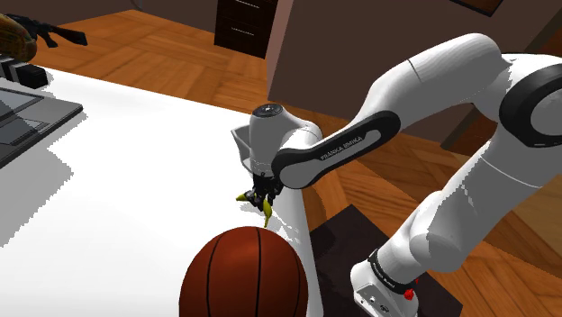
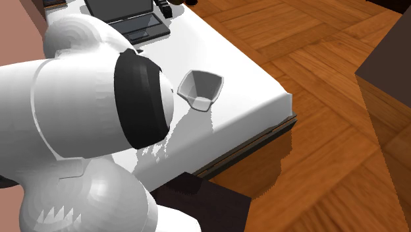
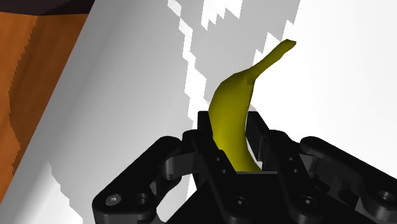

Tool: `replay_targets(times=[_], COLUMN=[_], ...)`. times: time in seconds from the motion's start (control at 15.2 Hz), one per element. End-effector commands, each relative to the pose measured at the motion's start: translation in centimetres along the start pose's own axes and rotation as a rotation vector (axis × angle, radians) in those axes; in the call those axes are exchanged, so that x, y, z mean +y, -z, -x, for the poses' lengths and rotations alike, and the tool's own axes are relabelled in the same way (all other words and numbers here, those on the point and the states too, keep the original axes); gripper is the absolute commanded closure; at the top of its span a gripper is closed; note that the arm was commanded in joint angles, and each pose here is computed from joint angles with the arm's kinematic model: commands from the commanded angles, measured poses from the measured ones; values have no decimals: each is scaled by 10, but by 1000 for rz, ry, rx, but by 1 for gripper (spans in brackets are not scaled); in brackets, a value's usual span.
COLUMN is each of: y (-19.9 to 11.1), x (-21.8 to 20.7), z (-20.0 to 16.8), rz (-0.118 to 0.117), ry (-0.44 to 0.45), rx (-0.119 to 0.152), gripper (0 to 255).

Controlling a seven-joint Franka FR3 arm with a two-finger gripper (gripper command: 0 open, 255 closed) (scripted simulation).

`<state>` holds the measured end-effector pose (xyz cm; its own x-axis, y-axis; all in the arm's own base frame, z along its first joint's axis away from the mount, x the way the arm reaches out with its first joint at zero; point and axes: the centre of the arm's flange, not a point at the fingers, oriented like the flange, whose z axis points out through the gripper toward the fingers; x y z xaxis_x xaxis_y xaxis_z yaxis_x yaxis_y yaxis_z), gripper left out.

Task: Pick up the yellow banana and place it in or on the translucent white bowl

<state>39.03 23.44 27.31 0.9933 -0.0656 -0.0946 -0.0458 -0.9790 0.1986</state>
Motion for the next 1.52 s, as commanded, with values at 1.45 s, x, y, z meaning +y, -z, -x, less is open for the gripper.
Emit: replay_targets(times=[1.45], y=[123], x=[25], z=[12], rz=[0], ry=[0], rx=[0], gripper=[255])
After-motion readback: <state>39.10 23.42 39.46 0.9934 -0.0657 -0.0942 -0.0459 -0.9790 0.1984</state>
